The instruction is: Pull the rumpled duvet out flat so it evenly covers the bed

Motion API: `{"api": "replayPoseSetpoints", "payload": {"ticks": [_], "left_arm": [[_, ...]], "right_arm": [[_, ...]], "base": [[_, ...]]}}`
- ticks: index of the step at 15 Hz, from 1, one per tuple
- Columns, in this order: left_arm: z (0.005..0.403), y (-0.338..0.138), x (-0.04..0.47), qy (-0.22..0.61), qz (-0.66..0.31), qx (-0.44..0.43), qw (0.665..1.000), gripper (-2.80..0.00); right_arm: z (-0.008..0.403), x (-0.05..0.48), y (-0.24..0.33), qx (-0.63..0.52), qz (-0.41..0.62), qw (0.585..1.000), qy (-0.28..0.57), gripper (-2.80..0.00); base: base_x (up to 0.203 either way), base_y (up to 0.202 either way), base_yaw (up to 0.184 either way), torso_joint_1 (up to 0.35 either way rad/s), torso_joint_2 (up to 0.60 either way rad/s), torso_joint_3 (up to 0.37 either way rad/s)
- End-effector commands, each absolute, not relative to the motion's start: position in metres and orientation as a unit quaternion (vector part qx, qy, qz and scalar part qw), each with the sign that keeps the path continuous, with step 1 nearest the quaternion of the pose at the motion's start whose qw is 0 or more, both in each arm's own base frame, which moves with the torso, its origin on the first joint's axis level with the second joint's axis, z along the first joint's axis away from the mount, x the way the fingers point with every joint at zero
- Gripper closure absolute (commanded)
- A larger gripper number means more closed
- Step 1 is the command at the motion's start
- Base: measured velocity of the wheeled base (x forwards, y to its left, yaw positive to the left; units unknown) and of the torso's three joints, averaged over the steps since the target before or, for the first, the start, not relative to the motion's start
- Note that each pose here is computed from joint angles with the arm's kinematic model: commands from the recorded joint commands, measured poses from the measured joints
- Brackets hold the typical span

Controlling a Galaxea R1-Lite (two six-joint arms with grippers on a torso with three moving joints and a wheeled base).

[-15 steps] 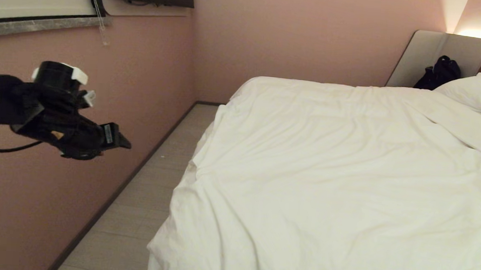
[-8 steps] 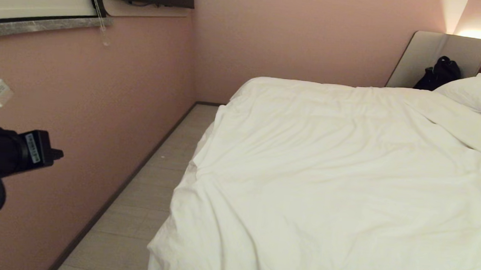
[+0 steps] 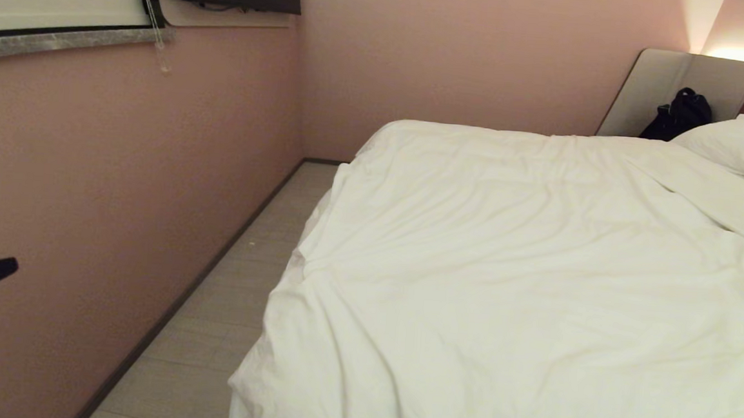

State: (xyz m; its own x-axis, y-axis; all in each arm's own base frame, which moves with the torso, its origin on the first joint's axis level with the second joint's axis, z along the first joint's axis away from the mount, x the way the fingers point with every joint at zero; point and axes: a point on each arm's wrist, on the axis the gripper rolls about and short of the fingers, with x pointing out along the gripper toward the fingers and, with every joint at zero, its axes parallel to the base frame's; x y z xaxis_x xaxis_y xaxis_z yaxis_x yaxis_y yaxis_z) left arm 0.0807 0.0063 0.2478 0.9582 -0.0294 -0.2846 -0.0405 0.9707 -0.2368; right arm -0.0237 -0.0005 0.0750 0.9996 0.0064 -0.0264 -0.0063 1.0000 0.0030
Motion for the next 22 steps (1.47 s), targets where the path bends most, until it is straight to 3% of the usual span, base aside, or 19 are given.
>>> {"api": "replayPoseSetpoints", "payload": {"ticks": [1, 16, 19, 22], "left_arm": [[0.244, 0.003, 0.049, 0.101, -0.003, -0.111, 0.989, 0.0], [0.21, 0.0, -0.038, -0.046, -0.093, -0.031, 0.994, 0.0], [0.203, 0.001, -0.033, -0.039, -0.091, -0.032, 0.995, 0.0], [0.196, -0.001, -0.024, -0.095, -0.091, -0.022, 0.991, 0.0]], "right_arm": [[0.075, -0.024, -0.001, 0.001, 0.003, 1.0, 0.013, 0.0], [0.075, -0.024, 0.0, 0.001, 0.004, 1.0, 0.013, 0.0], [0.075, -0.024, 0.0, 0.001, 0.003, 1.0, 0.013, 0.0], [0.075, -0.024, 0.0, 0.001, 0.004, 1.0, 0.013, 0.0]], "base": [[0.0, 0.0, 0.0, 0.0, 0.0, 0.0], [0.0, 0.0, 0.0, 0.0, 0.0, 0.0], [0.0, 0.0, 0.0, 0.0, 0.0, 0.0], [0.0, 0.0, 0.0, 0.0, 0.0, 0.0]]}}
